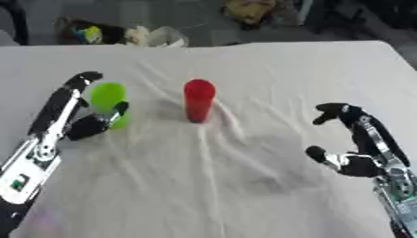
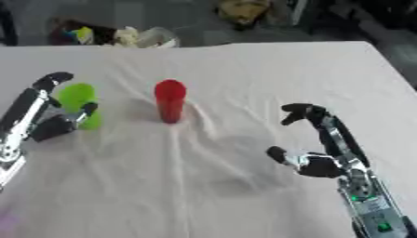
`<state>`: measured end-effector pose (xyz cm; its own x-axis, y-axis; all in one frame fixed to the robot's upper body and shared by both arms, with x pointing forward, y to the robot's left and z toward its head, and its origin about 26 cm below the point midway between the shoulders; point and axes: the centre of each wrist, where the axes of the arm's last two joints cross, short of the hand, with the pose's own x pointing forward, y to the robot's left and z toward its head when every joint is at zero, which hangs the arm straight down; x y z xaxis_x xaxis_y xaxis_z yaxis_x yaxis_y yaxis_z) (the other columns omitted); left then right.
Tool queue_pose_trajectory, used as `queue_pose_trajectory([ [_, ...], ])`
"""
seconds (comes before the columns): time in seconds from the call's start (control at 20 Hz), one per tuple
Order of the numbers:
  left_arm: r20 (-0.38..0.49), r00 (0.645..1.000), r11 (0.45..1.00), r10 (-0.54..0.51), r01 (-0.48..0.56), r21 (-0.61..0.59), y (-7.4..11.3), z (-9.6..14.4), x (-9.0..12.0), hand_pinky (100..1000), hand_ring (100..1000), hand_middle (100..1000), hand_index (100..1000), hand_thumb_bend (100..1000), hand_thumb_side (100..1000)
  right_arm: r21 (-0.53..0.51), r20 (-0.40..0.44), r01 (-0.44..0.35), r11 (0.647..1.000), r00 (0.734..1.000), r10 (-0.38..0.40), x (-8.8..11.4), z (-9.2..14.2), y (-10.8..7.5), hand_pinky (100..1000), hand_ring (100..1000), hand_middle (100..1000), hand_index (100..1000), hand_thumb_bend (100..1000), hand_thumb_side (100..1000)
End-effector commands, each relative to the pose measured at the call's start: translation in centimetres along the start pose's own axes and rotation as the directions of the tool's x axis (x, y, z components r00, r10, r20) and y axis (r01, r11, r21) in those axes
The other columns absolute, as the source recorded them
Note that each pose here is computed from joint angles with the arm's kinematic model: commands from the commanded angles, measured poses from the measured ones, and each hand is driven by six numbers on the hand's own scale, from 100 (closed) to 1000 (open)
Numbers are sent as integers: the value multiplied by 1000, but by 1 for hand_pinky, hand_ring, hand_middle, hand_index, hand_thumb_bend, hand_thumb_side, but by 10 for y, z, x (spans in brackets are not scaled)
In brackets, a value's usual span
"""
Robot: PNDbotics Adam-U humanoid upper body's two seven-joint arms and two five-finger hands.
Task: Pour the contents of one cup into another cup.
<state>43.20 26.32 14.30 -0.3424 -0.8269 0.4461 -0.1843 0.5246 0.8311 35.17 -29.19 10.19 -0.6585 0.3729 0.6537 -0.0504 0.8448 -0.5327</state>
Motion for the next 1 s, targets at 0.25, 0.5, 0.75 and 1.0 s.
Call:
queue_pose_trajectory([
  [0.25, 16, 1000, 999, -21, 20, 37, 17, -9, 1, 611, 1000, 899, 932, 484, 726, -3, 37, -10, 1000, 999, 10, 7, -8, -7, 901, 628, 529, 773, 677, 452],
  [0.5, 37, 999, 1000, 2, -2, 17, 14, -10, 4, 518, 955, 842, 920, 411, 715, -4, 38, -8, 1000, 999, 8, 7, -9, -7, 901, 628, 529, 773, 679, 458],
  [0.75, 69, 997, 999, 38, -36, -33, 11, -10, 7, 397, 858, 726, 909, 113, 623, -5, 38, -7, 1000, 999, 7, 6, -8, -6, 900, 628, 529, 773, 675, 458],
  [1.0, 81, 993, 994, 85, -79, -81, 8, -9, 9, 296, 780, 638, 910, 100, 526, -4, 33, -5, 1000, 999, 5, 5, -7, -6, 900, 629, 529, 773, 673, 463],
])
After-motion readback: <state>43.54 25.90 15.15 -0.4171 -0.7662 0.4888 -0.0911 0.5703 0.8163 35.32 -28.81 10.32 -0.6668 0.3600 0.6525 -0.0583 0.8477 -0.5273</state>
